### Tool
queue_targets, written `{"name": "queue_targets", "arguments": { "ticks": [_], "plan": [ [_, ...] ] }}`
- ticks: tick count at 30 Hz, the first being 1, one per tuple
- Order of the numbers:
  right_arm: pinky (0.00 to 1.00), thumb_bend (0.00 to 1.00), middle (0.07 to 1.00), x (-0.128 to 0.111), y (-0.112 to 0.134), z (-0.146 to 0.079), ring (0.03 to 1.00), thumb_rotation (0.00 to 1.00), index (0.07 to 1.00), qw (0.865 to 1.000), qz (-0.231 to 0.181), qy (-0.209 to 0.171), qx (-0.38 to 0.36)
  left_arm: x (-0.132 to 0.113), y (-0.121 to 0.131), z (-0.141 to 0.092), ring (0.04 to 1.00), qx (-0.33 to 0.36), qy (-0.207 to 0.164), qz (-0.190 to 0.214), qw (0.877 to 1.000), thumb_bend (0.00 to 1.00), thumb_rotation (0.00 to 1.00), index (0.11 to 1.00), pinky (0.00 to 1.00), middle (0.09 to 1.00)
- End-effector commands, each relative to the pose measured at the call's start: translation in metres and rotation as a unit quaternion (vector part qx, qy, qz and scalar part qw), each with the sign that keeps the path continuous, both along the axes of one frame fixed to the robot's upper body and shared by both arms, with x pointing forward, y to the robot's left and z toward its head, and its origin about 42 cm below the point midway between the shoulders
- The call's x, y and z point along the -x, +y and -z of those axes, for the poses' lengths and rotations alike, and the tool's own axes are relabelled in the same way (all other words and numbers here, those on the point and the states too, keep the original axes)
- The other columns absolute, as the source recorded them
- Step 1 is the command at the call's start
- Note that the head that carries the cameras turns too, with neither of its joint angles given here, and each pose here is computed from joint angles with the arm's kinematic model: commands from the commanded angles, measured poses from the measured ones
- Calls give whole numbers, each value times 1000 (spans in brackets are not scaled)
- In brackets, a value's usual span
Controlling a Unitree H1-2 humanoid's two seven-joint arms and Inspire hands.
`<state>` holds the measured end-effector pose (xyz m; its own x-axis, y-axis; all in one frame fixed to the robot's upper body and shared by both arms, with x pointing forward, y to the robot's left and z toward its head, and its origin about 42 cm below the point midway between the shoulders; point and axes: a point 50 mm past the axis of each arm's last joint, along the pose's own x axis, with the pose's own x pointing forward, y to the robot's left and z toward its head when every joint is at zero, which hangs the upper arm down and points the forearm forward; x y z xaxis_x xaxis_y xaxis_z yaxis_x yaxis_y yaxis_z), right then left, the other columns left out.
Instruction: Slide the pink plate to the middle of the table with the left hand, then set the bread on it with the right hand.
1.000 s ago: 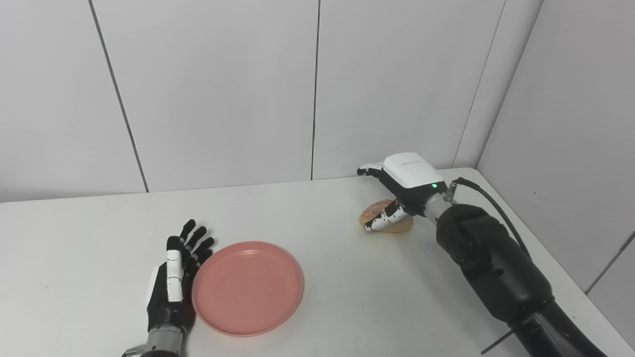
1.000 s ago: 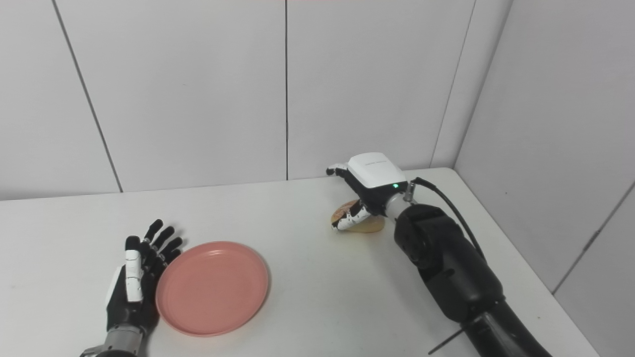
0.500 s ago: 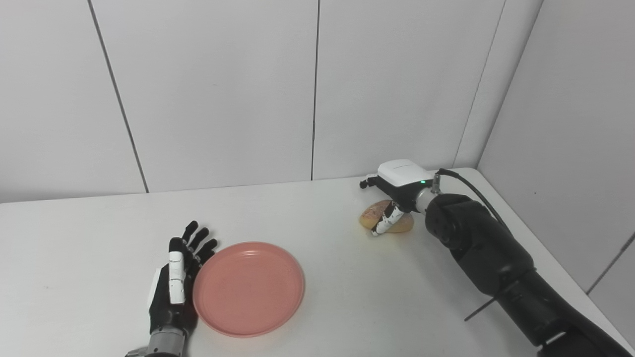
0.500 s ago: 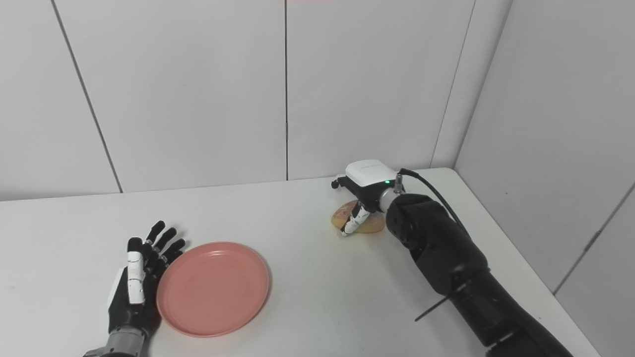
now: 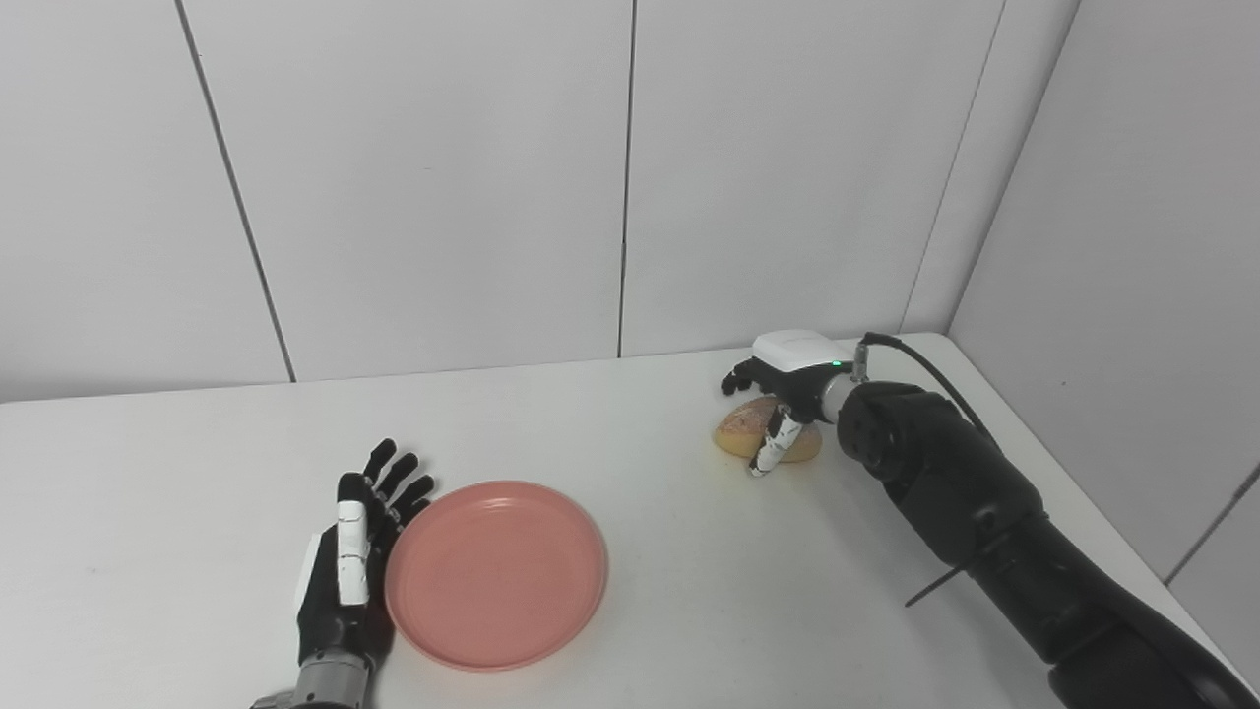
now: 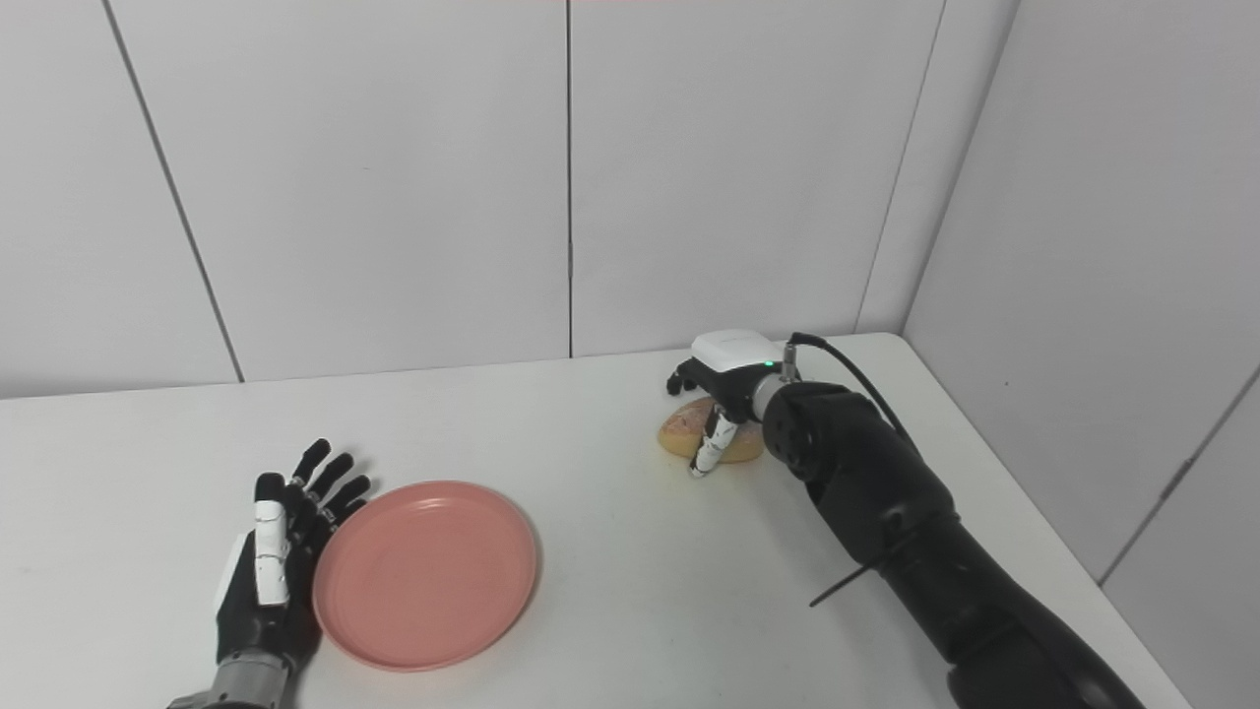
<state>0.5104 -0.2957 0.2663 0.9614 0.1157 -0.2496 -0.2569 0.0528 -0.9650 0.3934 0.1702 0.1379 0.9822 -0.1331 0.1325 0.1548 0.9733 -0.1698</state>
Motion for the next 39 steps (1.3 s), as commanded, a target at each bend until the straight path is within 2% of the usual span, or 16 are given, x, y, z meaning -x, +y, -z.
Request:
{"name": "queue_targets", "arguments": {
  "ticks": [1, 6, 8, 11, 12, 15, 16, 17, 19, 20, 21, 23, 25, 31, 36, 39],
  "plan": [
    [626, 1000, 815, -5, -10, -27, 769, 168, 762, 999, 12, -33, 6, 14, -5, 22, 847, 1, 34, 5, 999, 752, 996, 898, 842, 907],
    [657, 998, 822, -5, -12, -21, 802, 174, 754, 999, 14, -28, 11, 15, -6, 21, 843, -2, 34, 4, 999, 751, 996, 894, 829, 905],
    [639, 982, 818, -3, -12, -20, 787, 160, 744, 999, 12, -28, 11, 15, -6, 21, 846, -2, 34, 5, 999, 751, 1000, 894, 829, 903],
    [579, 934, 743, -3, -12, -18, 692, 99, 701, 1000, 7, -29, 8, 15, -7, 21, 849, -1, 34, 5, 999, 754, 1000, 903, 833, 905],
    [535, 883, 665, -3, -12, -18, 607, 52, 661, 1000, 3, -29, 7, 15, -7, 21, 848, 0, 34, 5, 999, 753, 1000, 905, 840, 903],
    [501, 841, 614, -3, -12, -16, 559, 26, 618, 999, -6, -36, 18, 14, -8, 22, 846, -2, 34, 3, 999, 752, 1000, 906, 835, 900],
    [483, 685, 606, -3, -12, -16, 549, 76, 557, 999, -7, -38, 22, 14, -8, 22, 845, -3, 35, 3, 999, 755, 1000, 906, 834, 900],
    [474, 605, 602, -3, -12, -15, 543, 102, 525, 999, -8, -41, 28, 14, -9, 22, 844, -3, 36, 2, 999, 757, 1000, 906, 833, 899],
    [440, 537, 581, -3, -13, -14, 527, 97, 497, 998, -11, -45, 37, 14, -9, 22, 839, -3, 38, 0, 999, 760, 1000, 903, 821, 897],
    [417, 533, 521, -3, -14, -13, 502, 31, 491, 998, -12, -47, 41, 14, -10, 22, 840, -2, 39, 0, 999, 757, 1000, 903, 819, 896],
    [415, 532, 515, -3, -15, -12, 499, 25, 491, 997, -17, -54, 44, 14, -10, 22, 840, -1, 39, 0, 999, 757, 1000, 903, 819, 896],
    [363, 522, 483, -2, -17, -11, 430, 6, 516, 996, -31, -72, 44, 15, -11, 21, 840, 1, 39, 1, 999, 754, 1000, 907, 819, 898],
    [353, 520, 470, -1, -19, -11, 418, 1, 519, 993, -48, -96, 41, 15, -11, 21, 830, 2, 38, 1, 999, 770, 998, 921, 815, 896],
    [392, 519, 502, -2, -21, -13, 427, 0, 497, 989, -68, -131, 24, 16, -12, 22, 828, 3, 41, 2, 999, 770, 992, 942, 823, 893],
    [459, 517, 525, 1, -18, -16, 475, 0, 464, 981, -92, -168, 25, 17, -13, 22, 829, 3, 41, 3, 999, 790, 984, 948, 834, 893],
    [458, 518, 518, 3, -15, -23, 469, 0, 472, 980, -101, -171, 19, 18, -15, 21, 832, 4, 42, 3, 999, 781, 986, 948, 834, 893]
  ]
}}
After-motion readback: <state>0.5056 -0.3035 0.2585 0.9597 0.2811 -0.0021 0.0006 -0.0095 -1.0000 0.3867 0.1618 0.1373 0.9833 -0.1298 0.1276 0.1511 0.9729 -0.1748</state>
